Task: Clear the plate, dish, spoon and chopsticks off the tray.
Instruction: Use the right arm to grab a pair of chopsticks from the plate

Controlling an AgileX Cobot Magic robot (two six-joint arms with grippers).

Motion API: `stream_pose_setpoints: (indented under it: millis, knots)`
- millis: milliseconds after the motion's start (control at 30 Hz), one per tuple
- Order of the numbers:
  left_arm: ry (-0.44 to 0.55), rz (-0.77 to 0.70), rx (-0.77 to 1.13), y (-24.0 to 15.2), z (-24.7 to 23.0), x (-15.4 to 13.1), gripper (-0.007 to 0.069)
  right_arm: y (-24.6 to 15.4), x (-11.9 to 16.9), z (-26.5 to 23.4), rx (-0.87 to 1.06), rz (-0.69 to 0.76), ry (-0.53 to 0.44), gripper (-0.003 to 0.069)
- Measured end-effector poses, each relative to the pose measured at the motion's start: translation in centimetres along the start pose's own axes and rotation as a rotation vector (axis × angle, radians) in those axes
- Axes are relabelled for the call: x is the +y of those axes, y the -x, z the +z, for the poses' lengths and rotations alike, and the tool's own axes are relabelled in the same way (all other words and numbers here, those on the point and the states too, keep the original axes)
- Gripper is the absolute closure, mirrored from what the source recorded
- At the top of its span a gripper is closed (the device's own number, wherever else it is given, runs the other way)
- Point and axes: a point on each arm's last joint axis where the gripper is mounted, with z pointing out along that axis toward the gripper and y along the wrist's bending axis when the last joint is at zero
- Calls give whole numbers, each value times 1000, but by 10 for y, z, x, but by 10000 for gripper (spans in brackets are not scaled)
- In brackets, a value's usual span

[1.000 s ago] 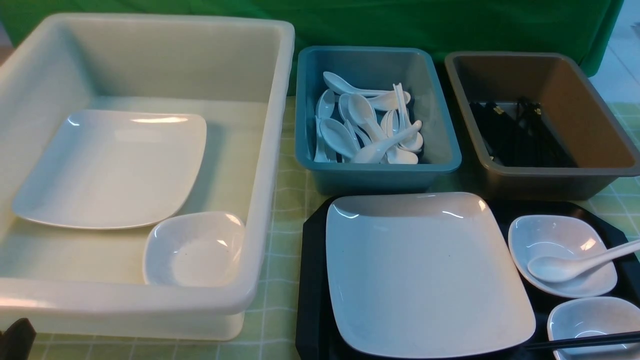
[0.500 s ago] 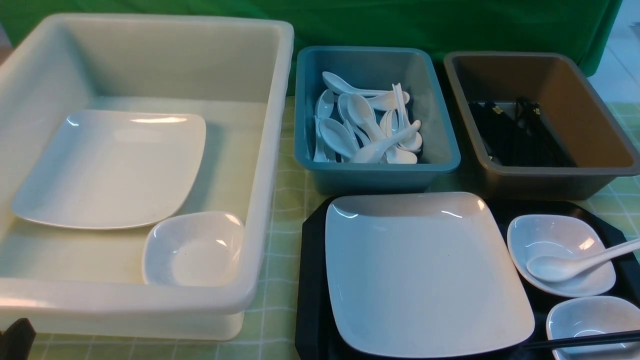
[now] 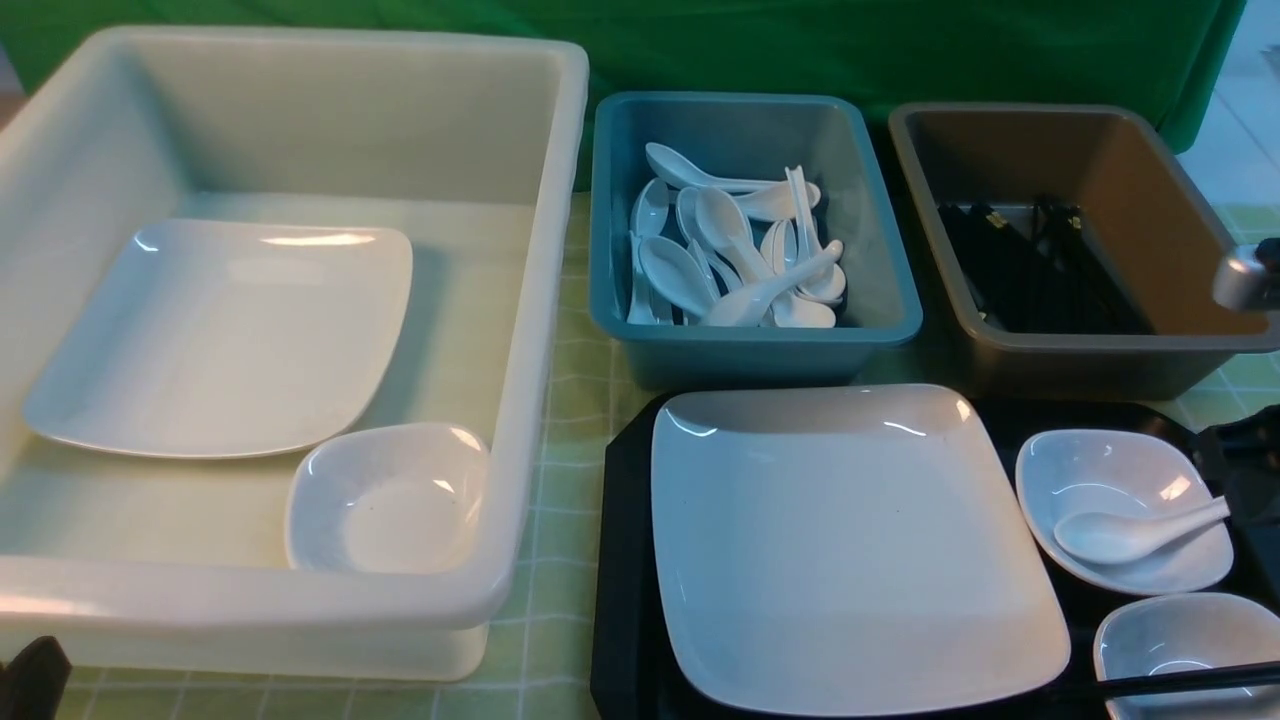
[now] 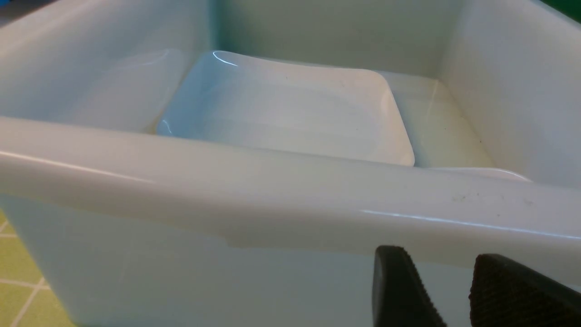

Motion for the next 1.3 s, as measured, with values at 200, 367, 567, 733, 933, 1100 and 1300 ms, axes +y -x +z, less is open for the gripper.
stream_pose_setpoints:
  millis: [200, 367, 567, 733, 933, 1100, 1300]
  knots:
    - [1, 0, 0, 0, 0, 0, 402, 3, -19, 9, 81, -129, -24, 517]
    - [1, 1, 0, 0, 0, 0, 402, -11, 13, 19, 160, -456, 24, 428]
    - [1, 3, 0, 0, 0, 0, 402, -30, 41, 28, 279, -968, -45, 285]
    - [1, 4, 0, 0, 0, 0, 402, -40, 42, 38, 337, -1162, -42, 269]
    - [3, 11, 0, 0, 0, 0, 402, -47, 39, 52, 353, -1298, -40, 268]
    - [3, 13, 0, 0, 0, 0, 402, -45, 40, 56, 326, -1348, -47, 268]
    - [3, 13, 0, 0, 0, 0, 402, -47, 41, 70, 366, -1397, -21, 268]
